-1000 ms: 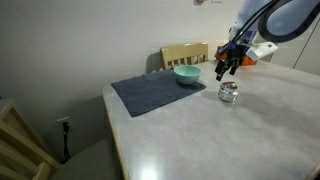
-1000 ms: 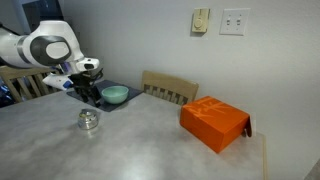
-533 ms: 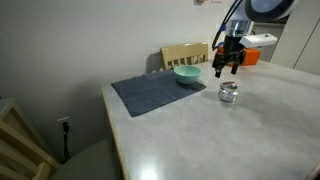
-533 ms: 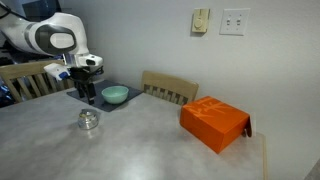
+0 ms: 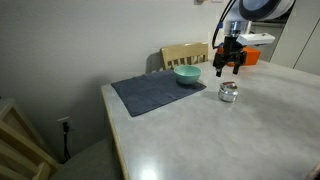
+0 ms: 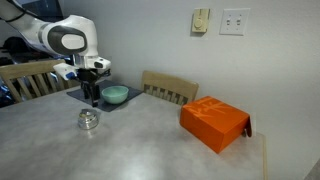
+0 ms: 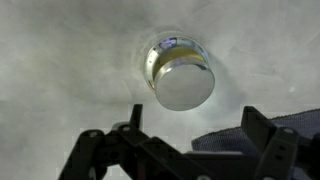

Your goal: Close the silver container

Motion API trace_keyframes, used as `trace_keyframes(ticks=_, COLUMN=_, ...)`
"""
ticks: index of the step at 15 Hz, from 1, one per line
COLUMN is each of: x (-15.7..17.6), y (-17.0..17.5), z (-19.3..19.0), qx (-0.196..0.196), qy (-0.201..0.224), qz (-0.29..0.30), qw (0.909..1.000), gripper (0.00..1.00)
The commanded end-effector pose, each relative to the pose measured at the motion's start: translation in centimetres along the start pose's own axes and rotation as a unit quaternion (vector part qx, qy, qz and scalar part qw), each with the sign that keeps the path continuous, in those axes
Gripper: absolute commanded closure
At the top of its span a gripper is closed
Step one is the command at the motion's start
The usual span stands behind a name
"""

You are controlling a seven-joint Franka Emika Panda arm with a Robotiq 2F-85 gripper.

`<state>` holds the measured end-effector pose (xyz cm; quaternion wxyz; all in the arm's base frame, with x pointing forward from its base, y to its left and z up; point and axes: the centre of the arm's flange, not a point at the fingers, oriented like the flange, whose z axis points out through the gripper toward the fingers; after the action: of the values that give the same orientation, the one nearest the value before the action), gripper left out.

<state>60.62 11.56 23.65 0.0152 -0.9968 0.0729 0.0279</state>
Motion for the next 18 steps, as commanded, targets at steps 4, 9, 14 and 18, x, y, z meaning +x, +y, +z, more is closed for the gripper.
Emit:
trace_keyframes(ticks=4, x=1.6, y=0.9, z=2.8, qx=0.007, qy=-0.046, qz=0.015, qw=0.9988, gripper=0.0)
trace_keyframes(ticks=9, x=1.8, y=0.4, z=5.0, qx=-0.002, qy=-0.071, qz=0.01, qw=0.9974, gripper=0.0)
trace_keyframes(ticks=14, x=2.0, y=-0.2, z=5.9, qx=-0.009, qy=-0.085, qz=0.003, qw=0.9963, gripper=0.0)
trace_keyframes(ticks=18, x=2.1, y=-0.8, z=5.7, qx=-0.015, qy=-0.086, qz=0.001, qw=0.9962, gripper=0.0)
